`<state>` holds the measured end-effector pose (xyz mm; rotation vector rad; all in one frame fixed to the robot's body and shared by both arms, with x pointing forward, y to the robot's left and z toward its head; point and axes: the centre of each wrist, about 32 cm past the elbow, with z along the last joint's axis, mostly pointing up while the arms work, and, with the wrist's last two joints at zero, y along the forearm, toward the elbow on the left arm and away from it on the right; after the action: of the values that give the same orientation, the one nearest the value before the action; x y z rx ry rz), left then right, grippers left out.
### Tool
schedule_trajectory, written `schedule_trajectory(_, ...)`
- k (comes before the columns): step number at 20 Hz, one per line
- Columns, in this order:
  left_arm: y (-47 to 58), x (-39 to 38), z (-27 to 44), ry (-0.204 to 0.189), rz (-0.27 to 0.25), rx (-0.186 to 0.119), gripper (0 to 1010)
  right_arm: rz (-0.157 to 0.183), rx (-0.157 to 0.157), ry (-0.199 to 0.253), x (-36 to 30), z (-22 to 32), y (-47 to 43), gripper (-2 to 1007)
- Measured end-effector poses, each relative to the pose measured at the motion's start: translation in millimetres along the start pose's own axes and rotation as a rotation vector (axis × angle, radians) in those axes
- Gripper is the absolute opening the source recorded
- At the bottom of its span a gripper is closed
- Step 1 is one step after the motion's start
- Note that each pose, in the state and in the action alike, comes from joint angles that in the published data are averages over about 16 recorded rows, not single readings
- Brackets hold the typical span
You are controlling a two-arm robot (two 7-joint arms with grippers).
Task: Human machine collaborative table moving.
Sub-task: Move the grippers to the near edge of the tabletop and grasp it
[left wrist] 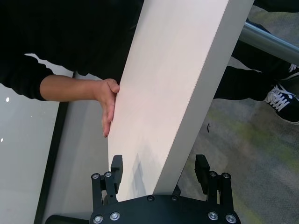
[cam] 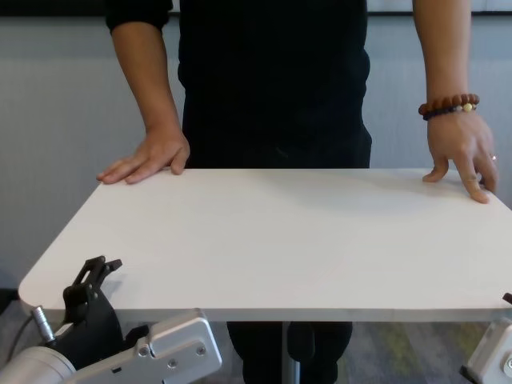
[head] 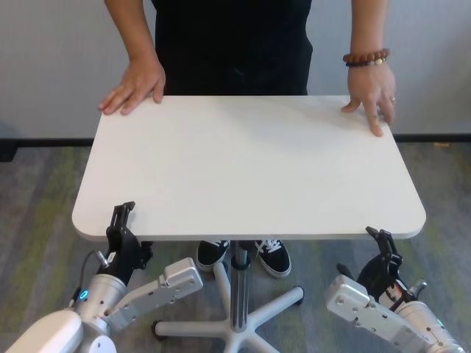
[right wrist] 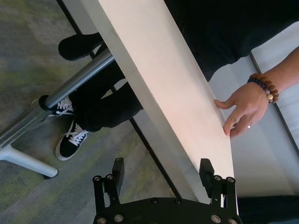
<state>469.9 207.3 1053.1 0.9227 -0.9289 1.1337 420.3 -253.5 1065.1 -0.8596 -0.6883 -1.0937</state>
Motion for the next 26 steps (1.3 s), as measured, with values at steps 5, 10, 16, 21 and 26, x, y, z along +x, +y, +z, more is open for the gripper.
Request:
schedule_trajectory(5,0.1,0.1,0.1,-0.001,0.000,0.000,1000,-0.014,-0.004,-0.015,-0.5,2.3,0.8,1005)
schedule_trajectory(10,0.3,0.1,0.2,-0.001,0.000,0.000,1000,-0.033,-0.011,-0.044,1.3,7.5,1.5,1005)
schedule_trajectory(16,0.4,0.1,0.2,-0.001,-0.001,0.000,1000,-0.057,-0.027,-0.085,4.8,13.9,3.4,1005)
schedule_trajectory(21,0.5,0.1,0.2,-0.002,-0.001,0.000,1000,-0.074,-0.047,-0.108,7.0,15.3,6.5,1005)
schedule_trajectory(26,0.5,0.1,0.2,-0.002,0.000,0.000,1000,-0.082,-0.066,-0.115,7.8,13.7,11.5,1005)
